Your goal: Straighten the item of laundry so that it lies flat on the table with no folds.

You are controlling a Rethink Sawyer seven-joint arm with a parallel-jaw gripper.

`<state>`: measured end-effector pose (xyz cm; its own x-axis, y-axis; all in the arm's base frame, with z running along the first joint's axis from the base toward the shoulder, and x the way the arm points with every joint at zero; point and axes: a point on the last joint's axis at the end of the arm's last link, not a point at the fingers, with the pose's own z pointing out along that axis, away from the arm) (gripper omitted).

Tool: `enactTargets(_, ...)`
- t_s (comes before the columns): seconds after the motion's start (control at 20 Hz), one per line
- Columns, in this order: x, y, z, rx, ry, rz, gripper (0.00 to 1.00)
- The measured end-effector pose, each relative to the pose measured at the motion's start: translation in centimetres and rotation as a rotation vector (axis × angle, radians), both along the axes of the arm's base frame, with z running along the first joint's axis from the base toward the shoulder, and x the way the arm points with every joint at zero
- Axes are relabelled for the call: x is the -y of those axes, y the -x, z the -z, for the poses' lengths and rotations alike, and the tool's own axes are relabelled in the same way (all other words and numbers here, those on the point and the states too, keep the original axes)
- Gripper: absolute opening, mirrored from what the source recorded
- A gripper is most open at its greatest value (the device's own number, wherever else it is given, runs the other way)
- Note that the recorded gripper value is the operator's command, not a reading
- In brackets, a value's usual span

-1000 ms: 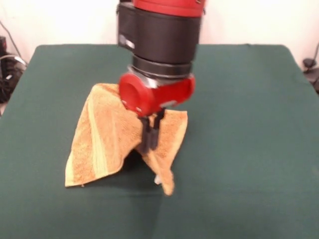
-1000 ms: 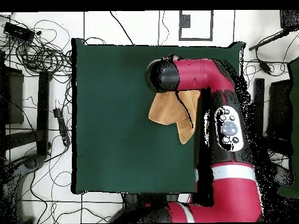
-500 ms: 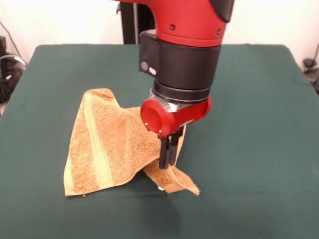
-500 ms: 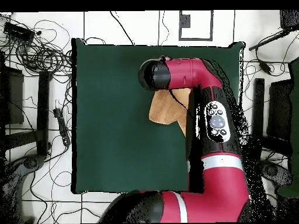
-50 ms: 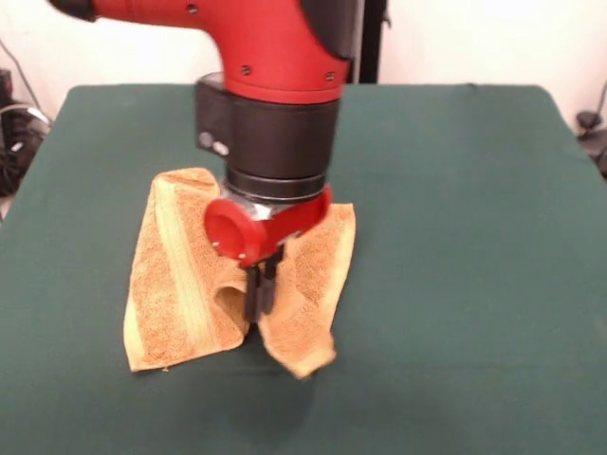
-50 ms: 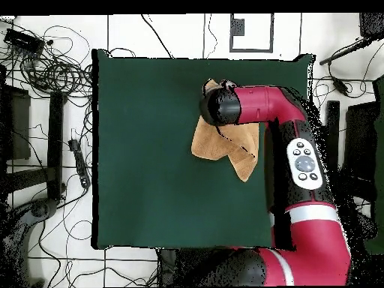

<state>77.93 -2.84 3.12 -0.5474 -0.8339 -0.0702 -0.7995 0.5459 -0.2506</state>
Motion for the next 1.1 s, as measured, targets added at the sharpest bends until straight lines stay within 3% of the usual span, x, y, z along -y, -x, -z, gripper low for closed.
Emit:
enactTargets(0.15,1.4,0.5,0.5,-0.008,0.024,-0.084,0.00)
enactTargets(0.35,1.9,0.8,0.8,-0.013,0.049,-0.146,0.00)
enactTargets(1.1,-0.8,0.0,0.0,0.012,0.023,-0.182,0.00)
